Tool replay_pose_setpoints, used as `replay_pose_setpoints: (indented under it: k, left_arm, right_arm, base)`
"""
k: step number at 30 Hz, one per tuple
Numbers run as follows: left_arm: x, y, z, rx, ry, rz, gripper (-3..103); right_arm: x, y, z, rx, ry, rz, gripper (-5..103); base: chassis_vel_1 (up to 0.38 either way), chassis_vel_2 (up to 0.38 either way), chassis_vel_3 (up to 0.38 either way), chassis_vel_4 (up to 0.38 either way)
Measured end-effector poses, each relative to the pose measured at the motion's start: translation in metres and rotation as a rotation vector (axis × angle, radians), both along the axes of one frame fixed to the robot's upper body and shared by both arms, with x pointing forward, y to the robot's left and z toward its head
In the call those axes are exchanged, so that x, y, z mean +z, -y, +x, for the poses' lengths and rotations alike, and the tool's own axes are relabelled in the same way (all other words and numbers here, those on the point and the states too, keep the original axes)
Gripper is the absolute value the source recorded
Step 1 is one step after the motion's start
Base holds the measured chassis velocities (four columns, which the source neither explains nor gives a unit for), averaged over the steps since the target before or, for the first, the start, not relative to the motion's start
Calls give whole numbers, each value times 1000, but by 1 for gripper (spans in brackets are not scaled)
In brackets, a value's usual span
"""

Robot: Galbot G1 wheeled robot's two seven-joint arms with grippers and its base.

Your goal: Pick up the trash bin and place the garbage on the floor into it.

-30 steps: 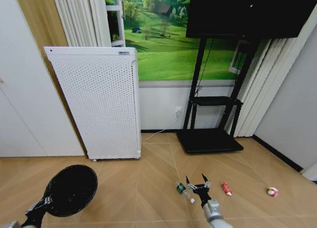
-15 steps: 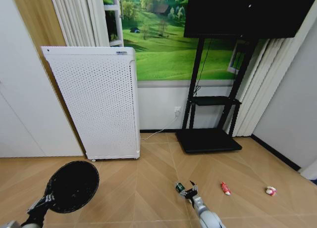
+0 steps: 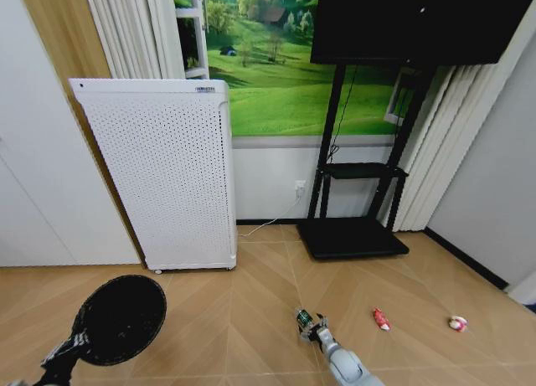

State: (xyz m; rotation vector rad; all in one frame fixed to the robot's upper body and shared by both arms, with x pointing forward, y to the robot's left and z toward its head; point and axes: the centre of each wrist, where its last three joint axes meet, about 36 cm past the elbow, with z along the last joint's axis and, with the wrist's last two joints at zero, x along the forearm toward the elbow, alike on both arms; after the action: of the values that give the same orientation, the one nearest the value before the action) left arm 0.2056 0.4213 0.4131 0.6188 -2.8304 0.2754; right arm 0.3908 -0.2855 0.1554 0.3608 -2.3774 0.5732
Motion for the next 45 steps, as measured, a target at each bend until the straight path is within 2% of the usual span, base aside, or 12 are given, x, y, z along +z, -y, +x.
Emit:
replay_pose_setpoints:
  k: [4,7,14,15,17,24,32,39,41,42,43,45]
  left_arm:
    - [0,-1,0,4,0,2,3]
    - [0,-1,0,9,-3,4,3]
    - [-1,0,5,5,-3,10,3]
    - [-1,0,5,5,-3,10,3]
    - [-1,0,6,2,-2,9,3]
    - [-1,-1,6,4,-4,11,3]
    - [-2,-3,7,4,-3,5,3]
    - [-2,-3,43,-53,21,-87,3]
    - [-7,1,64,-100,22,-169,3]
    - [-7,1,64,-100,22,-169,3]
    - [-13,4,79,-132,16,-245,3]
    - [-23,9,98,-169,1,-328,3]
  right_arm:
    - [-5,8,-3,7,-41,-9,101]
    - [-7,12,-7,4,-51,-11,94]
    - [-9,25,-19,-1,-74,-28,67]
    - [-9,25,-19,-1,-74,-28,67]
    - [-10,25,-21,0,-78,-30,56]
    - [-3,18,-20,8,-52,-9,31]
    - [16,16,-20,13,1,27,28]
    - [91,48,-23,49,167,154,28]
    - [127,50,-33,83,231,206,28]
    - [127,50,-33,83,231,206,28]
    - [148,47,-39,101,265,243,28]
    - [174,39,-47,137,305,296,28]
  base:
    - [0,0,0,0]
    - [0,0,0,0]
    - [0,0,0,0]
    - [0,0,0,0]
    - [0,0,0,0]
    - [0,0,0,0]
    - [0,0,0,0]
    - [0,0,0,0]
    - [0,0,0,0]
    - [0,0,0,0]
    - [0,0,0,0]
    - [0,0,0,0]
